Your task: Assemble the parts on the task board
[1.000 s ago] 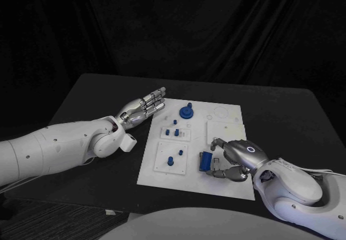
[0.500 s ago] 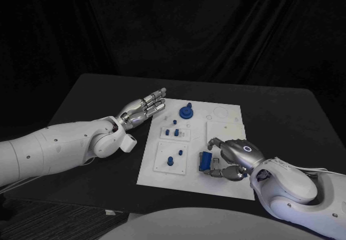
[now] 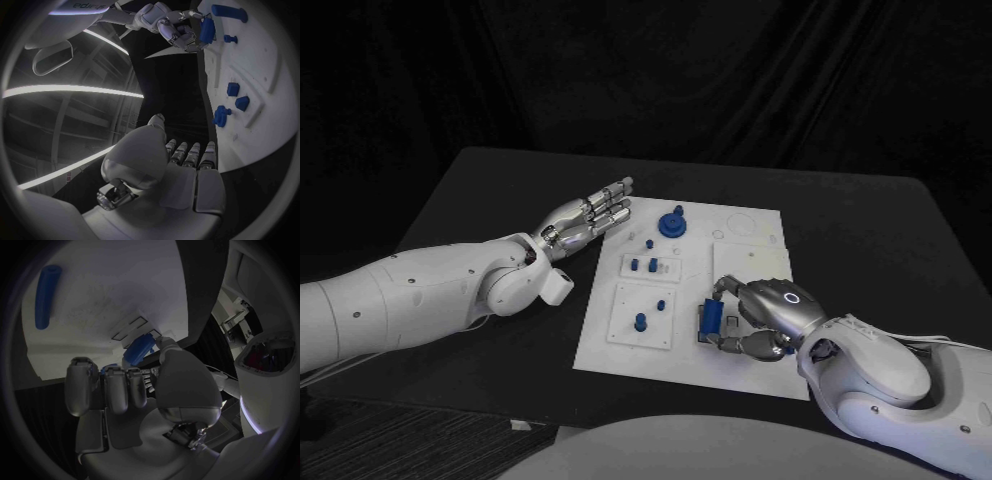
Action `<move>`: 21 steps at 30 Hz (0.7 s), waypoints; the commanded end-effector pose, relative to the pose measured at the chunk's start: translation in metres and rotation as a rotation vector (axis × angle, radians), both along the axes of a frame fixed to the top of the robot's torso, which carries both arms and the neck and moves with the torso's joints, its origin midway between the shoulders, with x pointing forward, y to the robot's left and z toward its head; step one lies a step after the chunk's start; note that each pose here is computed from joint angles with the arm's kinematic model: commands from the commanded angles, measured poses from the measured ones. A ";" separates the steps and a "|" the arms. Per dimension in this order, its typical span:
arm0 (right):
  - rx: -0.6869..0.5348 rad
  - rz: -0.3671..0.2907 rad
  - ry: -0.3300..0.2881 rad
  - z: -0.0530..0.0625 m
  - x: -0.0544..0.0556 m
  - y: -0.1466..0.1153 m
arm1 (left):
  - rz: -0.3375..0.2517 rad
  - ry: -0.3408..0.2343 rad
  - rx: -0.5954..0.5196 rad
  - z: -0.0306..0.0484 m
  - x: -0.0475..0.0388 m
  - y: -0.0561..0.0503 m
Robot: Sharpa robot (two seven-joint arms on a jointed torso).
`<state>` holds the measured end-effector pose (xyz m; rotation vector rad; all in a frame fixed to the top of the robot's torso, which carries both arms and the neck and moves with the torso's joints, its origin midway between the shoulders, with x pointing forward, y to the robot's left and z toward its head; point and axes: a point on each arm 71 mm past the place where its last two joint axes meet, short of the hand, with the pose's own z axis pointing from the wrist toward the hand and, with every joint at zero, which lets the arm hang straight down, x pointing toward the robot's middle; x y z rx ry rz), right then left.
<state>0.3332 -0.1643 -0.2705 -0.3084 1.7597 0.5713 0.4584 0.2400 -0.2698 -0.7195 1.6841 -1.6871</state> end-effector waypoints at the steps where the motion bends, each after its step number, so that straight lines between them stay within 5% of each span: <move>1: 0.043 0.011 -0.010 0.001 -0.001 0.001 | -0.012 -0.001 -0.014 0.0004 -0.0008 -0.002; 21: 0.075 0.019 -0.016 0.005 -0.006 -0.006 | -0.006 0.000 -0.009 -0.0002 -0.0007 0.001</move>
